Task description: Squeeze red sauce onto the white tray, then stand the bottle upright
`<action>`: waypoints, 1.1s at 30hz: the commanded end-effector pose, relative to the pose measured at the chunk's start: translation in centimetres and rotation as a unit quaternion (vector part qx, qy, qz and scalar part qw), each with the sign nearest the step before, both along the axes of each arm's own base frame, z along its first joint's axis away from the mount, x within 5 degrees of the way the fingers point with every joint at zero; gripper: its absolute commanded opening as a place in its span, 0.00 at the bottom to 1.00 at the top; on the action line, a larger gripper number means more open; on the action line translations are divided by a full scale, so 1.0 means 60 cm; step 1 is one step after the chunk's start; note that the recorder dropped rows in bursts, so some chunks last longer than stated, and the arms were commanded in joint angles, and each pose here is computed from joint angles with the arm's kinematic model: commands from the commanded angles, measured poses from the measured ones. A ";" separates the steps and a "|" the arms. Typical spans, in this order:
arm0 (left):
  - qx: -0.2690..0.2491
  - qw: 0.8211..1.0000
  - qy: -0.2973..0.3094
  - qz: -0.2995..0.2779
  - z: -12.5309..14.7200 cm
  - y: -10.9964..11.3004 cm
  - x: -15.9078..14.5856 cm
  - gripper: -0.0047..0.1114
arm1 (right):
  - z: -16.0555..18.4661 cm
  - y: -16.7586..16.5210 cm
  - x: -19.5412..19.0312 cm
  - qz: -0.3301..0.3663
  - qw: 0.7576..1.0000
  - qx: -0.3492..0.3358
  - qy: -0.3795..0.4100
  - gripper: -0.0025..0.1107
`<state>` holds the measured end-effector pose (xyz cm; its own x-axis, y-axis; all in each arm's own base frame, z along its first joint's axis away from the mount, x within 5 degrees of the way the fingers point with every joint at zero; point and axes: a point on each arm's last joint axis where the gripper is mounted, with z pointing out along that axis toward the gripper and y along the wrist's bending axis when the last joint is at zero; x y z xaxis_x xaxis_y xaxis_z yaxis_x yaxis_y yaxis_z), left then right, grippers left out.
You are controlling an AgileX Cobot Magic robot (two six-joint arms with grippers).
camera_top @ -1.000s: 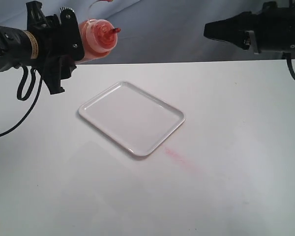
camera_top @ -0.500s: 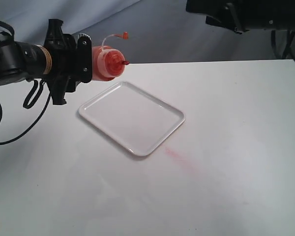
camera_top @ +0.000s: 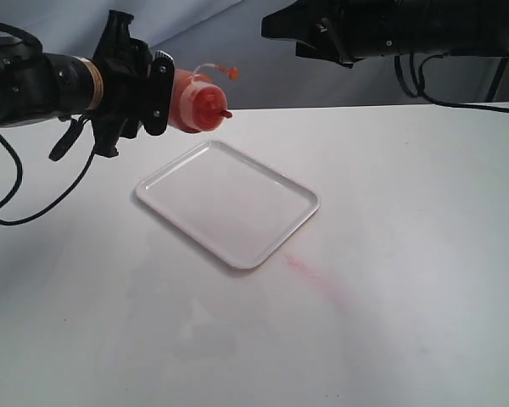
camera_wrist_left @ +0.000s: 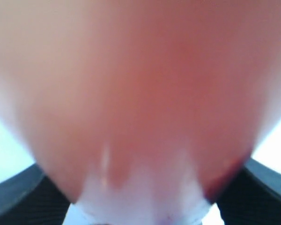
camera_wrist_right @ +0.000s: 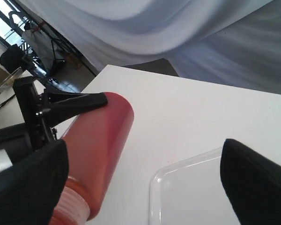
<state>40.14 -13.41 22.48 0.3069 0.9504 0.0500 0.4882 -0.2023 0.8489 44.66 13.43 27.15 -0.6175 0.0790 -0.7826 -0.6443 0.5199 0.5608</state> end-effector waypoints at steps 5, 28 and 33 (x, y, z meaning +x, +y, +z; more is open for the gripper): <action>0.051 0.997 -0.027 -0.047 -0.005 -0.011 0.026 0.04 | -0.018 0.005 0.016 0.005 1.000 -0.009 0.011 0.73; 0.132 0.981 -0.066 -0.126 -0.003 -0.020 0.028 0.04 | -0.079 0.097 0.004 0.068 0.977 -0.172 -0.109 0.73; 0.141 0.981 -0.059 -0.115 -0.007 -0.015 0.028 0.04 | -0.085 0.088 0.016 0.049 0.956 -0.240 -0.163 0.73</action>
